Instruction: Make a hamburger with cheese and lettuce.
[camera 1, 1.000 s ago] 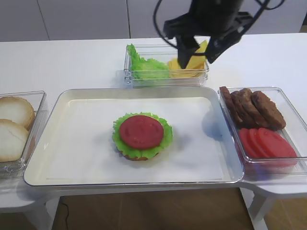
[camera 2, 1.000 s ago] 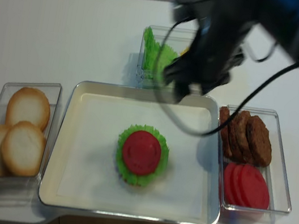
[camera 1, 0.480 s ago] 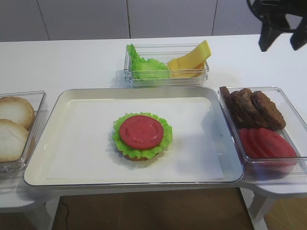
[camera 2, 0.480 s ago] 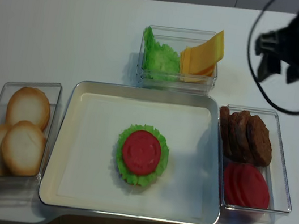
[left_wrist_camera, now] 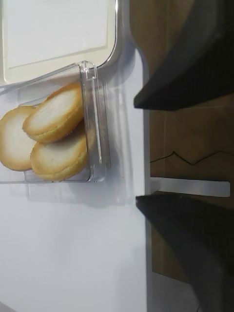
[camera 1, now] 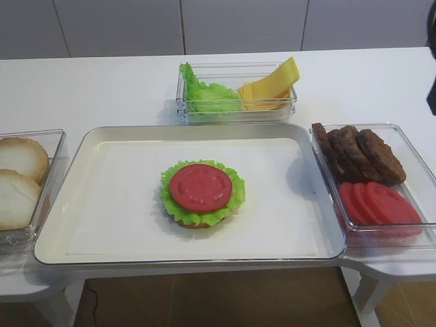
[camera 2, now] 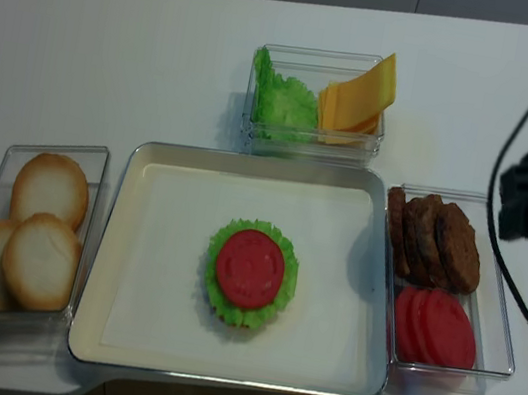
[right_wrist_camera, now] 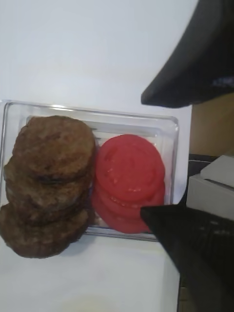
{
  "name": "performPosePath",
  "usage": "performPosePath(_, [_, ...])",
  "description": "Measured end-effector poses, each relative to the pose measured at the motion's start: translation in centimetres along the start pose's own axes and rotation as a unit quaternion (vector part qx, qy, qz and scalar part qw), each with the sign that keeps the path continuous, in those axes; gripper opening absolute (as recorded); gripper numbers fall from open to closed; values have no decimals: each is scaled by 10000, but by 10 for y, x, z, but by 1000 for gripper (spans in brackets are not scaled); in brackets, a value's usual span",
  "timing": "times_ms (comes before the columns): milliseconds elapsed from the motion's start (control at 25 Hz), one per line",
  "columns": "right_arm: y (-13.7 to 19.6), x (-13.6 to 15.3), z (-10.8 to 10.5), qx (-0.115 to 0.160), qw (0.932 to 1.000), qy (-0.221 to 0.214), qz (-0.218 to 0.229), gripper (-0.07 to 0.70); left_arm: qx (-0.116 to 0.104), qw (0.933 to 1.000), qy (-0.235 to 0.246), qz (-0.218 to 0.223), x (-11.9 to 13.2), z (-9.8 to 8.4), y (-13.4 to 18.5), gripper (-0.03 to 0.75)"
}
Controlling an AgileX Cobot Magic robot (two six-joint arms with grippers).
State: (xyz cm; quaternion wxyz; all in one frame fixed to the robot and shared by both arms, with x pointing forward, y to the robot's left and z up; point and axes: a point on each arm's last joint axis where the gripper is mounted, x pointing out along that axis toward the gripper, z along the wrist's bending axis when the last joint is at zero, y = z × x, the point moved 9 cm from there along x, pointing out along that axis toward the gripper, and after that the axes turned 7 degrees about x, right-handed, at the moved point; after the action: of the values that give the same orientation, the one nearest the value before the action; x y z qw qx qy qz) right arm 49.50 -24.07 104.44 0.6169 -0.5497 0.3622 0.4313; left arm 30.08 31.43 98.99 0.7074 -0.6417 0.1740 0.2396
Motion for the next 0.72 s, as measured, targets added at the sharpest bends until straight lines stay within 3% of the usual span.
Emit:
performPosePath(160, [29,-19,-6,-20,9996,-16,-293,486,0,10000,0,0,0,0,0,407])
performPosePath(480, [92,-46,-16,376,9947,-181,-936,486,0,10000,0,0,0,0,0,407])
performPosePath(720, [128,-82,-20,336,9821,-386,-1815,486,0,10000,0,0,0,0,0,407])
